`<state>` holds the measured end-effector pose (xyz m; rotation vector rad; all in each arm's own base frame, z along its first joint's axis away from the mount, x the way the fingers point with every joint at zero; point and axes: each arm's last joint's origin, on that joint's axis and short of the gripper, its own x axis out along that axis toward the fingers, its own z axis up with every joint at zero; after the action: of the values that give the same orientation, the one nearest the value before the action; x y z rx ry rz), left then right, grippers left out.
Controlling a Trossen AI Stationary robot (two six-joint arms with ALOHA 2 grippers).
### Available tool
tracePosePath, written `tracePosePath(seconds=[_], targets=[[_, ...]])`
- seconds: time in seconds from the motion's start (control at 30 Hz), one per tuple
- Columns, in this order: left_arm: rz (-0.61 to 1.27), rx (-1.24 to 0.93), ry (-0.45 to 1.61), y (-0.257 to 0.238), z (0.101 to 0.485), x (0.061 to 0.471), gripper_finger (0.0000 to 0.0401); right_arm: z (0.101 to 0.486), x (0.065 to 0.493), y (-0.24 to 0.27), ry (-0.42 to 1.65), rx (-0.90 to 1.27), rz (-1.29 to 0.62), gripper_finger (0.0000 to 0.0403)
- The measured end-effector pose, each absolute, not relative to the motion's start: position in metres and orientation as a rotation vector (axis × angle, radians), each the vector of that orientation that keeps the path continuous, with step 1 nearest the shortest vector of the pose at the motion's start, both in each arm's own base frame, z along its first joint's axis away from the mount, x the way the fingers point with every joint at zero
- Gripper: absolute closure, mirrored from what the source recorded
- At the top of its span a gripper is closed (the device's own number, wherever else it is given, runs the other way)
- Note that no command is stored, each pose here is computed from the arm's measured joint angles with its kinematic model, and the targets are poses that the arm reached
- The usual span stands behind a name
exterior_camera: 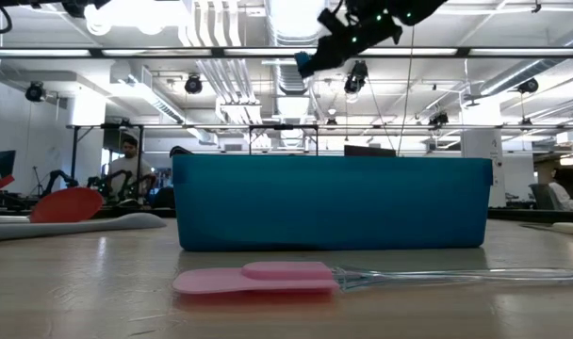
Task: Pick & Place Kitchen Items
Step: Put the blue spatula into the yellow bin
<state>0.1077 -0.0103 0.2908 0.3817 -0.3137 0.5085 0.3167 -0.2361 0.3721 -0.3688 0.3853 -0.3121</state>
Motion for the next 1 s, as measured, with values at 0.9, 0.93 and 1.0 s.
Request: tracePosePath(seconds=[0.9, 0.93, 1.0], targets=[[0.428, 0.074, -0.300, -0.012, 0.281, 0.115, 0.0167, 0.279, 0.380, -0.219, 0.654, -0.242, -0.147, 0.0385], [0.428, 0.073, -0.299, -0.012, 0.281, 0.115, 0.0167, 0.278, 0.382, -0.221, 0.664, -0.238, -0.149, 0.0385], [0.427, 0.073, -0.298, -0.012, 0.281, 0.115, 0.0167, 0.275, 0.386, -0.223, 0.696, -0.224, -0.150, 0.0385]])
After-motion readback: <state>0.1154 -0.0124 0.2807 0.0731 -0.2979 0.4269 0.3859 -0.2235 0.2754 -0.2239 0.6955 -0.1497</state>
